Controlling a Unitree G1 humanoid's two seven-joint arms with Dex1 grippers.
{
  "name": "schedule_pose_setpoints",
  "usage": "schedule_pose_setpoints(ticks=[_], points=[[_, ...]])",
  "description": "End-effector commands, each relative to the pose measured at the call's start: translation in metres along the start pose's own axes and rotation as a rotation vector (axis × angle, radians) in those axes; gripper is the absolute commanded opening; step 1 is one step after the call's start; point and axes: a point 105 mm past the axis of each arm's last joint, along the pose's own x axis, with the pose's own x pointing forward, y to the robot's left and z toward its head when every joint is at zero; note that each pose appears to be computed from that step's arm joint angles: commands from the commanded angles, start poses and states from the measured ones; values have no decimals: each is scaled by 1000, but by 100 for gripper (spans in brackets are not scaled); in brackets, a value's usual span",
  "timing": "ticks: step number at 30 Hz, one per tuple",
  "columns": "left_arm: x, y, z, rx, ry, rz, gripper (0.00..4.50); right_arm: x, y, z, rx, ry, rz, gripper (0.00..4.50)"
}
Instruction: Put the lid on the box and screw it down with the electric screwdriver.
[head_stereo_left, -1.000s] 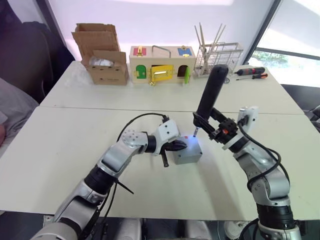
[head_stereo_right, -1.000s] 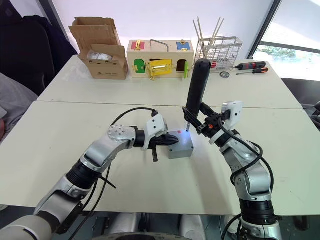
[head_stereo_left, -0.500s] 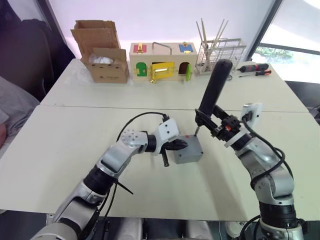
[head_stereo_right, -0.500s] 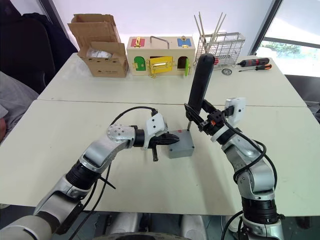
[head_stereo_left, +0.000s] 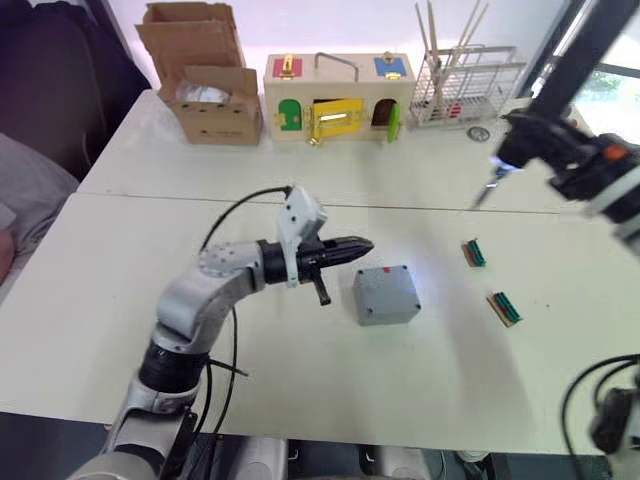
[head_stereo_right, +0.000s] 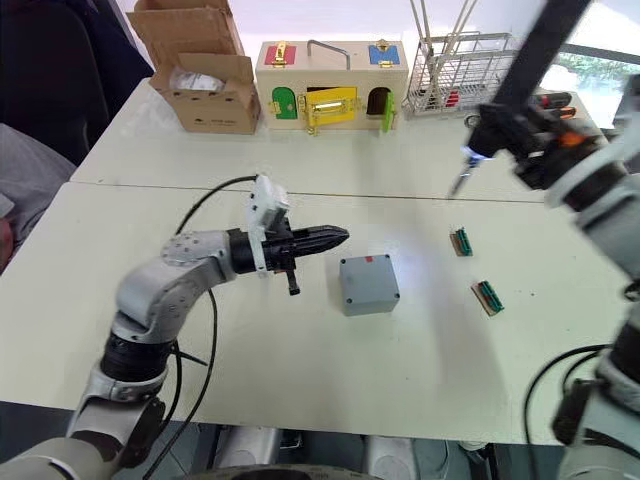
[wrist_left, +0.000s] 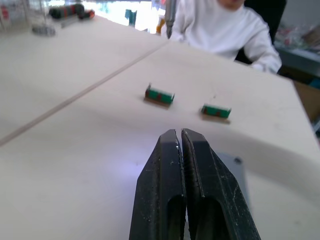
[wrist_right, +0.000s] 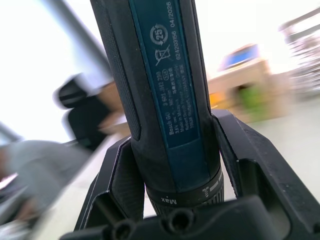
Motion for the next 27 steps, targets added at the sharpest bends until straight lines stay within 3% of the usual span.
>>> schedule_pose_setpoints(ticks=[1, 5, 9, 11, 17, 20, 27], points=[[2, -28, 1, 17, 30, -109, 10, -15, -14, 4, 38, 104, -31, 183], [3, -43, -13, 30, 98, -144, 10, -33, -48, 2, -43, 287, -181, 183], [2, -50, -36, 95, 206, -150, 10, -87, -113, -50, -158, 770, -399, 183], [3, -51, -40, 112, 227, -154, 10, -106, -132, -60, -180, 876, -444, 183], [6, -56, -43, 115, 227, -151, 10, -126, -149, -80, -73, 993, -452, 183], [9, -57, -47, 73, 205, -120, 10, -125, -151, -106, 29, 1080, -465, 183], [14, -56, -48, 56, 186, -80, 10, -107, -158, -125, 55, 1085, -436, 183]])
